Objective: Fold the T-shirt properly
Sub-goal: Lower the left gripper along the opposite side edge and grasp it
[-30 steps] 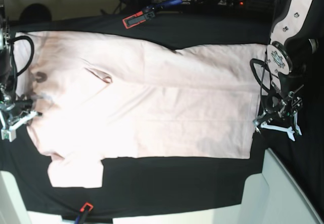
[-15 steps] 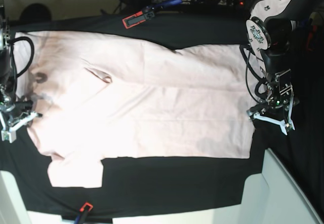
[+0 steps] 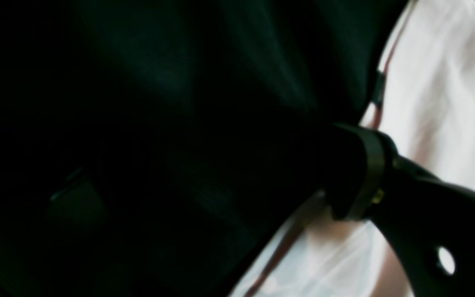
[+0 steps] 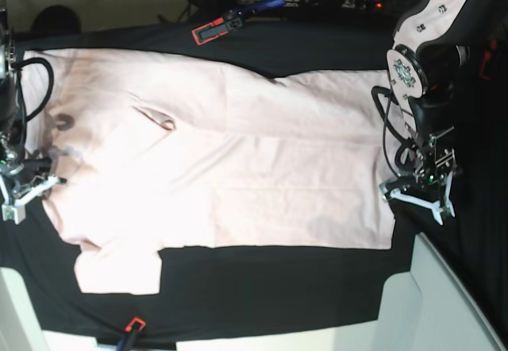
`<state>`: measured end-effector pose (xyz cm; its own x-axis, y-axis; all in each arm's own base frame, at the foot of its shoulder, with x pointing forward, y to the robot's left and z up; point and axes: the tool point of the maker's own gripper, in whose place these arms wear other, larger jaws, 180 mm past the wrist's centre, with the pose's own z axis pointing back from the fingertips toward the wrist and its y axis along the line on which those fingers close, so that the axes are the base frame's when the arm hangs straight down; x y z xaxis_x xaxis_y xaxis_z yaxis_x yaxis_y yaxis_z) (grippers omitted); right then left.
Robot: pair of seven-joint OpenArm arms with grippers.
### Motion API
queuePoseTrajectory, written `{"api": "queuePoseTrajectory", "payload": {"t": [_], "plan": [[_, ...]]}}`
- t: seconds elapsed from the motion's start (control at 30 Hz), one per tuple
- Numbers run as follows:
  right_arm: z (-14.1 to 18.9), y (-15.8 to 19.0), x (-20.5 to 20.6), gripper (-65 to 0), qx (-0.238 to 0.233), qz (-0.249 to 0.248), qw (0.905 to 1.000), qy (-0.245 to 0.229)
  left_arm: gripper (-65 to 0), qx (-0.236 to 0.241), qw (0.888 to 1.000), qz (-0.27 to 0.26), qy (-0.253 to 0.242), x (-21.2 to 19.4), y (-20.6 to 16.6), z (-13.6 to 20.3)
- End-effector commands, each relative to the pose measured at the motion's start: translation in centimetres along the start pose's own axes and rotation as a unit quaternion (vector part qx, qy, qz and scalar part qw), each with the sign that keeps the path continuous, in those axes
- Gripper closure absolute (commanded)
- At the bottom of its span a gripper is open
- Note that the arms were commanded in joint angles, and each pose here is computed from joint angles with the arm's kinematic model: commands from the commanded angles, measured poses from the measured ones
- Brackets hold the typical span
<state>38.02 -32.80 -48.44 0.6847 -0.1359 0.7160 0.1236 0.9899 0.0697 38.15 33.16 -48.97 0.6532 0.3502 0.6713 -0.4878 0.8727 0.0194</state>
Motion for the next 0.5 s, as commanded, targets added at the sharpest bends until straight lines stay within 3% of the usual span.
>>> {"api": "queuePoseTrajectory", "payload": {"t": [0.0, 0.23, 0.47], "plan": [[0.2, -0.8, 2.9, -0.9, -0.004, 0.001, 0.9994, -0.035, -63.5, -0.006, 1.0, 0.003, 0.001, 1.2, -0.7, 0.0], [0.2, -0.8, 2.8, -0.9, -0.004, 0.001, 0.9994, -0.034, -60.0, -0.014, 1.0, 0.007, 0.001, 1.8, -1.6, -0.1], [0.2, -0.8, 2.8, -0.9, -0.004, 0.001, 0.9994, -0.034, -18.0, -0.006, 1.0, 0.003, 0.01, 0.4, -0.6, -0.1]]}}
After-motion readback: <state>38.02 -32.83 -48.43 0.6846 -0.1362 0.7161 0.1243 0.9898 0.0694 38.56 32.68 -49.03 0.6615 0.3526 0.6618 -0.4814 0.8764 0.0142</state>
